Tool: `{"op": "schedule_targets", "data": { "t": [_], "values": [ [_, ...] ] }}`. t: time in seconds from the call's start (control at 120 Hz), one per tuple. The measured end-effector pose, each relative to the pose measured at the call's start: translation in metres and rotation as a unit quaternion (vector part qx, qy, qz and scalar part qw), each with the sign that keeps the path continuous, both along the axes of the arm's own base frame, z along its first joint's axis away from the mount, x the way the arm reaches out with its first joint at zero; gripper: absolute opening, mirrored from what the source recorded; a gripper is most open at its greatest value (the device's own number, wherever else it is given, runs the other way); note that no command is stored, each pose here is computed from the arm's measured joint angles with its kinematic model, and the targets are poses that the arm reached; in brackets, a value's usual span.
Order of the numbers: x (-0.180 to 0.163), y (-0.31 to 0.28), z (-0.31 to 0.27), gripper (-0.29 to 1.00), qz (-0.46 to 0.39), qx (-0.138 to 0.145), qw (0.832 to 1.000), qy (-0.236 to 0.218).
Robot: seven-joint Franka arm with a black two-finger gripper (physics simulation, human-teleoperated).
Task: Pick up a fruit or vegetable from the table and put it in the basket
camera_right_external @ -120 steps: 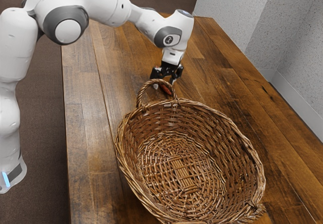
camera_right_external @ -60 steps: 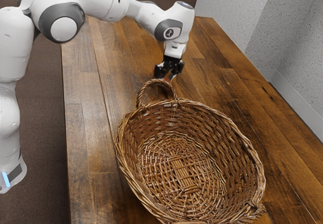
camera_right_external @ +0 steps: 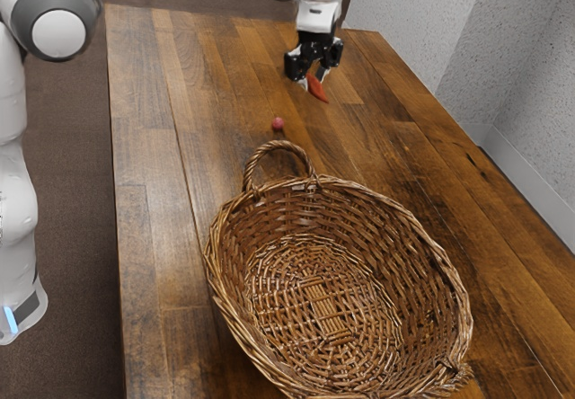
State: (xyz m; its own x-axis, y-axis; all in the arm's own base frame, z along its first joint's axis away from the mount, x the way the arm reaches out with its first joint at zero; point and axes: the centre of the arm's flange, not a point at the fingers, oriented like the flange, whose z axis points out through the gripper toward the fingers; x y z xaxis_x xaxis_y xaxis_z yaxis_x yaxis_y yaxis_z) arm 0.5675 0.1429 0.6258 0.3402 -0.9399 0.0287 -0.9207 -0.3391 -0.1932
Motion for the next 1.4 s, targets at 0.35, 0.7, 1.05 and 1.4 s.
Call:
{"op": "schedule_targets", "data": {
  "t": [0.35,0.7,1.05,1.4],
  "values": [
    [-0.014,-0.125,0.051,0.15,-0.072,0.012,0.997,-0.004],
    [-0.045,-0.289,0.078,0.16,-0.184,0.012,0.983,-0.004],
    [-0.070,-0.367,0.068,0.16,-0.220,0.008,0.975,0.008],
    [-0.080,-0.401,0.059,0.16,-0.224,0.000,0.974,0.015]
  ]
}}
